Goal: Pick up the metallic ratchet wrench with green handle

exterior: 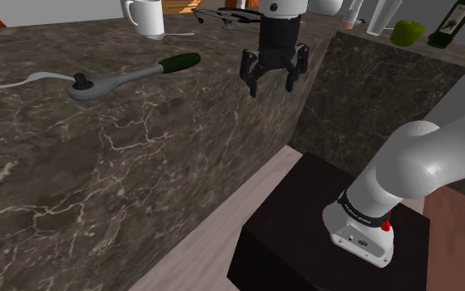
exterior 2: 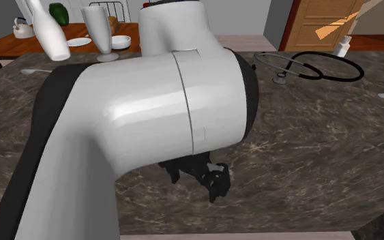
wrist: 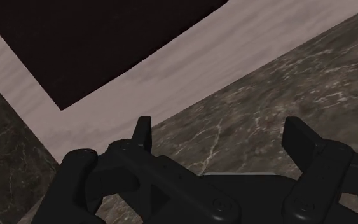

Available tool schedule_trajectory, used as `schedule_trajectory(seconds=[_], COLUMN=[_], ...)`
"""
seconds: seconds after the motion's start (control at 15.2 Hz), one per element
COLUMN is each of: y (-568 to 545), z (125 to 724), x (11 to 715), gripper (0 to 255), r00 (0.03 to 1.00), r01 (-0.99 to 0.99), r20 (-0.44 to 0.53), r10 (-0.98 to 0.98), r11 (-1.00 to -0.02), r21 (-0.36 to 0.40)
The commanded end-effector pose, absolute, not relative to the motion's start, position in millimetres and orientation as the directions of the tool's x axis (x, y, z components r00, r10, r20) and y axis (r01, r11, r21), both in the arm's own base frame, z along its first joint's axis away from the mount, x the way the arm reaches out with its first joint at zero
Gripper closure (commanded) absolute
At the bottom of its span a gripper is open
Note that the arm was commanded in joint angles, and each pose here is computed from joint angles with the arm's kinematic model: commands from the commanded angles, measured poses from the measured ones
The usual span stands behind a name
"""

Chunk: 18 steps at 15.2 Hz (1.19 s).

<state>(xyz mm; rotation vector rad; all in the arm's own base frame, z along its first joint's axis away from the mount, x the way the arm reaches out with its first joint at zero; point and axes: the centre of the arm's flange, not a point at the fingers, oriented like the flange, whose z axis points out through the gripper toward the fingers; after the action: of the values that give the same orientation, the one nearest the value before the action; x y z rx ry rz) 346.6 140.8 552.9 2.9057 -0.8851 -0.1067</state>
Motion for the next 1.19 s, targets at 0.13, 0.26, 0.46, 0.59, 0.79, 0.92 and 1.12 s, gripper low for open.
schedule_trajectory(seconds=[0.13, 0.26, 0.46, 0.59, 0.79, 0.92, 1.12], y=[181.8, 200.8, 226.7, 242.2, 262.4, 273.8, 287.5], z=[557.9, 561.3, 566.9, 571.0, 577.6, 582.4, 590.2], x=[370.5, 385.5, 410.9, 429.4, 459.3, 480.4, 513.5], gripper=[0, 0, 0, 0, 0, 0, 0], r00=[0.721, 0.663, 0.566, 0.497, 0.387, 0.310, 0.191], r01=[-0.688, -0.745, -0.822, -0.866, -0.922, -0.950, -0.981], r20=[-0.022, -0.015, -0.007, -0.003, 0.002, 0.004, 0.004], r10=[-0.692, -0.749, -0.824, -0.868, -0.922, -0.951, -0.981], r11=[-0.720, -0.661, -0.565, -0.496, -0.387, -0.310, -0.191], r21=[0.097, 0.086, 0.068, 0.056, 0.037, 0.024, 0.004])
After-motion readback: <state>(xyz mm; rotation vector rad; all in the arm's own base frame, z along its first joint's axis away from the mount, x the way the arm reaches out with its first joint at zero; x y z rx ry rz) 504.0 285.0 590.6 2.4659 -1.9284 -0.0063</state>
